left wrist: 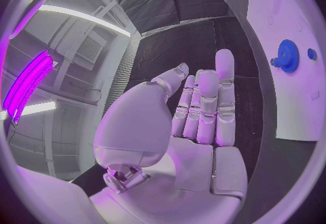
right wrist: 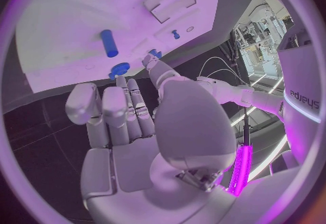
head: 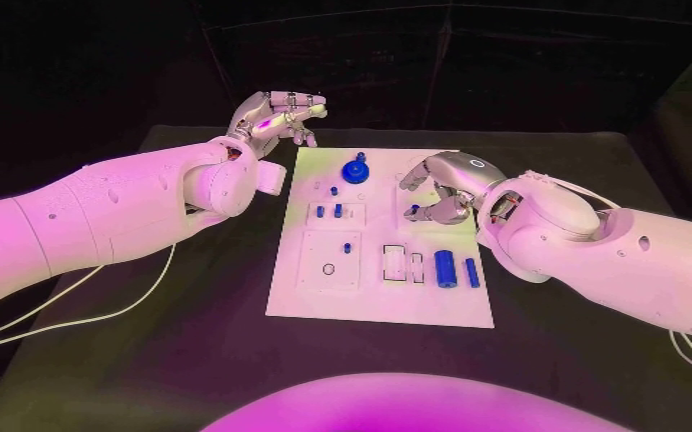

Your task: Assemble the parts on the task board

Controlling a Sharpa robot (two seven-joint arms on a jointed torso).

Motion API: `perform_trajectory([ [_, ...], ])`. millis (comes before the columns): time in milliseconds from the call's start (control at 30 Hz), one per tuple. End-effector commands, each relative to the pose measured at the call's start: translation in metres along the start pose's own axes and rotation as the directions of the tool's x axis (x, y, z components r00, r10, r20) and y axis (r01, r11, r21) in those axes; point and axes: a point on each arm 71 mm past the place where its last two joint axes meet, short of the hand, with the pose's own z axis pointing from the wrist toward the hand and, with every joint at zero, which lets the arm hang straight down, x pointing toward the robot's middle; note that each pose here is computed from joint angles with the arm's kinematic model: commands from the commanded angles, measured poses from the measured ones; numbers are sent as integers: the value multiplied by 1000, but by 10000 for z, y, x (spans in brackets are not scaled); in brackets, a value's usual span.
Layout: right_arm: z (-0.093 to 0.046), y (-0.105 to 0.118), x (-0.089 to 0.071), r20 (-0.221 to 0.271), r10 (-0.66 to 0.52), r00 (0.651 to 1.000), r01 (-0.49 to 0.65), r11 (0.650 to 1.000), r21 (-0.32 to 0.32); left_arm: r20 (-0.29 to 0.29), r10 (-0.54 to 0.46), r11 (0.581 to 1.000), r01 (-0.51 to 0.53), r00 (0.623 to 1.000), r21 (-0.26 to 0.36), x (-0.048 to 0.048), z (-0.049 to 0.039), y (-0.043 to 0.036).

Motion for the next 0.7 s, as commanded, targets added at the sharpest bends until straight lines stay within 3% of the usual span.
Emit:
perform_trajectory([
  [33, -9, -67, 0, -46, -8, 999, 10, 999, 40, -11, -9, 1000, 9, 1000, 5, 14, 6, -12],
  [200, 13, -87, 5, -64, -29, 998, 31, 999, 38, -12, -9, 1000, 9, 1000, 4, 17, 8, -10],
  [700, 109, -72, 135, -197, -84, 977, 93, 995, 36, -9, -8, 1000, 8, 1000, 5, 16, 9, -7],
])
